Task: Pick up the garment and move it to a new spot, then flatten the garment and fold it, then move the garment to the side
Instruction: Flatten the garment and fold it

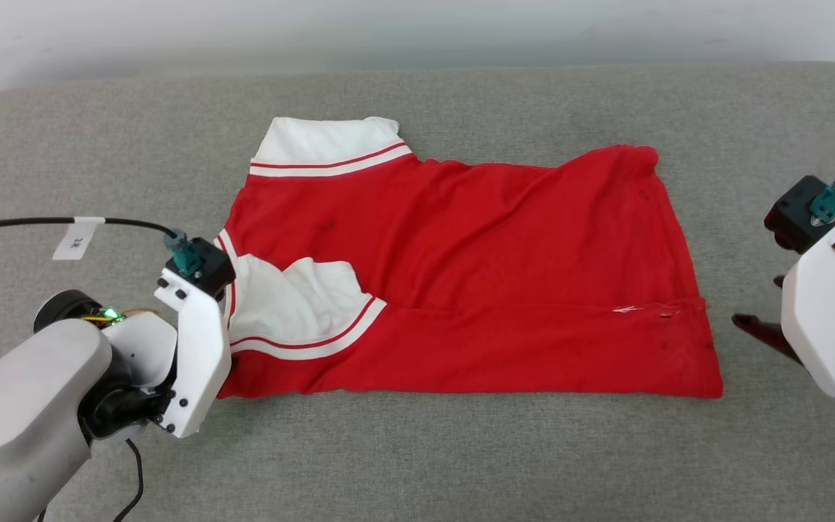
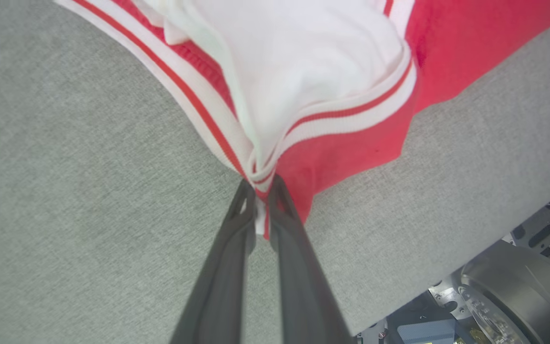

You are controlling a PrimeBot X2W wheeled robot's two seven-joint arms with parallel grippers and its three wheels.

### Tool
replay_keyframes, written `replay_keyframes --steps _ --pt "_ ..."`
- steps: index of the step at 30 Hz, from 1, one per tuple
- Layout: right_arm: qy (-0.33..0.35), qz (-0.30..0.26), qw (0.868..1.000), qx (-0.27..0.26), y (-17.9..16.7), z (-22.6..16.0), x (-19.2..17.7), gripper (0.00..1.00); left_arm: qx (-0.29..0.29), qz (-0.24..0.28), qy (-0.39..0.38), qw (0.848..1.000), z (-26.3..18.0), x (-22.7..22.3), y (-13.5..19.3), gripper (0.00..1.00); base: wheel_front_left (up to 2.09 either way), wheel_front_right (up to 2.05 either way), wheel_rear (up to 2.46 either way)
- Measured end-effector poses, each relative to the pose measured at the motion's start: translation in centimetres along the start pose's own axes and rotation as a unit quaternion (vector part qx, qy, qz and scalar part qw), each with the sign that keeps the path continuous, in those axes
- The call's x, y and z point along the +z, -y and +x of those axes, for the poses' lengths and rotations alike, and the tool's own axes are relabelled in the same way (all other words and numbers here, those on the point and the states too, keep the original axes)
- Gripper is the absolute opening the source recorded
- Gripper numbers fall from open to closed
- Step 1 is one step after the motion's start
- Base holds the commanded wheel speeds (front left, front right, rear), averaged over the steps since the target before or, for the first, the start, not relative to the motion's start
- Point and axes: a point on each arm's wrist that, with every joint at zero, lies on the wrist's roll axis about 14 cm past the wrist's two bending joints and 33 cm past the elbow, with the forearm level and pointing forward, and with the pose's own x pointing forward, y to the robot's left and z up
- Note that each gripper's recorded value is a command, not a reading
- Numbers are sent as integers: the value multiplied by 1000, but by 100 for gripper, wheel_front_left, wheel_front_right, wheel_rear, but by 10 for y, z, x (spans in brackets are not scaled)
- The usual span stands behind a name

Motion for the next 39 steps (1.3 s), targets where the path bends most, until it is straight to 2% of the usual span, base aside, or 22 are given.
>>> replay_keyframes --steps 10,15,20,21,22,27,34,39 --pt "-100 65 992 50 -21 53 -47 100 -4 14 -4 1000 8 -2 -1 0 0 0 0" --pt "-112 98 986 73 -40 78 -61 100 -6 10 -11 1000 14 -7 -5 0 0 0 0" --pt "-116 105 984 81 -46 85 -65 100 -8 1 -19 1000 19 -14 -8 0 0 0 0" --pt "-111 106 985 81 -46 85 -65 71 -7 0 -19 1000 19 -15 -8 0 0 0 0" --pt "-107 110 985 81 -46 84 -64 0 -7 -2 -19 1000 19 -15 -8 0 0 0 0" --pt "-70 94 990 82 -51 72 -54 0 -4 -7 -8 1000 11 -17 -6 0 0 0 0" --pt "-9 75 996 54 -32 29 -39 0 -2 -2 3 1000 -12 -26 2 0 0 0 0" --pt "-3 77 996 51 -30 7 -55 0 -22 0 0 1000 -20 -43 21 0 0 0 0"
